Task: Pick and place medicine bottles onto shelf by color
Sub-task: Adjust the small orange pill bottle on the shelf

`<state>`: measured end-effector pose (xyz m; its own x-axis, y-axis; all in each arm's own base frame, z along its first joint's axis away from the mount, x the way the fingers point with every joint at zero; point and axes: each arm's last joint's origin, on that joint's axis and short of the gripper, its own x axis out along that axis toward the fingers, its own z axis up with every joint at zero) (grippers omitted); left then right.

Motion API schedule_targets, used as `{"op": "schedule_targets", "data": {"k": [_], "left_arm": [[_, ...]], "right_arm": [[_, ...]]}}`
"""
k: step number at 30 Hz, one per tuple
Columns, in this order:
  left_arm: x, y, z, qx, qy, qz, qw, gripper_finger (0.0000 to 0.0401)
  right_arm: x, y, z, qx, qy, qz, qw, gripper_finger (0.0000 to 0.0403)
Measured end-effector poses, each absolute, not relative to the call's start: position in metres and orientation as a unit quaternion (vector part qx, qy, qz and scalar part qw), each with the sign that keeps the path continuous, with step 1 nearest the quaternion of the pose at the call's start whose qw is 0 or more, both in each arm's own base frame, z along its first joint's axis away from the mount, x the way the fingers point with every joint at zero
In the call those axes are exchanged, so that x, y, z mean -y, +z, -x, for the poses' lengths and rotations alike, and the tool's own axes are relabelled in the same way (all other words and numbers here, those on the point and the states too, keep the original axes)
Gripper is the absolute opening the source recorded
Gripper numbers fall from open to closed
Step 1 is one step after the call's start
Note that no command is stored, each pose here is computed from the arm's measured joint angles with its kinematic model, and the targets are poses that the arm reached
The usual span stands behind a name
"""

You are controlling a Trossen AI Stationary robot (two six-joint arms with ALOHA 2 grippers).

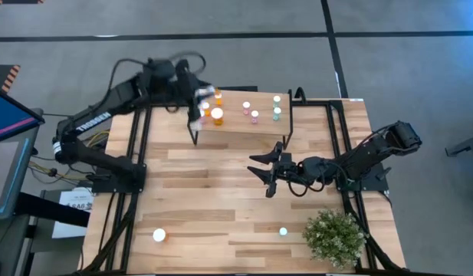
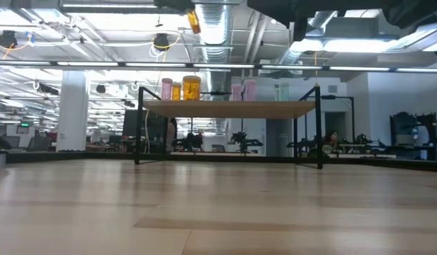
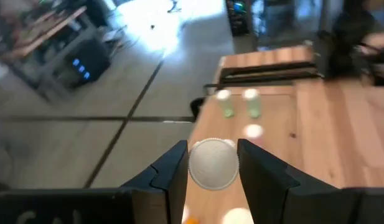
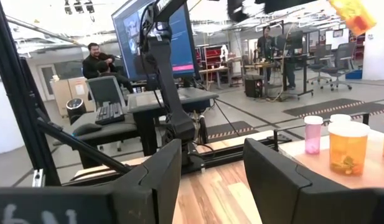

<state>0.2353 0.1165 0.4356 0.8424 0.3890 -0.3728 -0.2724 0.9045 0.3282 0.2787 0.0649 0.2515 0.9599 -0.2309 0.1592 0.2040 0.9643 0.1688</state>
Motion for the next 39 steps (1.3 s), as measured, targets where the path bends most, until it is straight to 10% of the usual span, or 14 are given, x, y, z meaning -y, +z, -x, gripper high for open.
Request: {"op": "schedule_targets", "data": {"k": [39], "left_arm": [[-0.230,0.348,-0.220,-0.354,0.201,0.013,0.913,0.0119]], "right_arm": [[-0.061,0.247,-0.281,0.072,-0.113,-0.090,0.987,0.0196]]}}
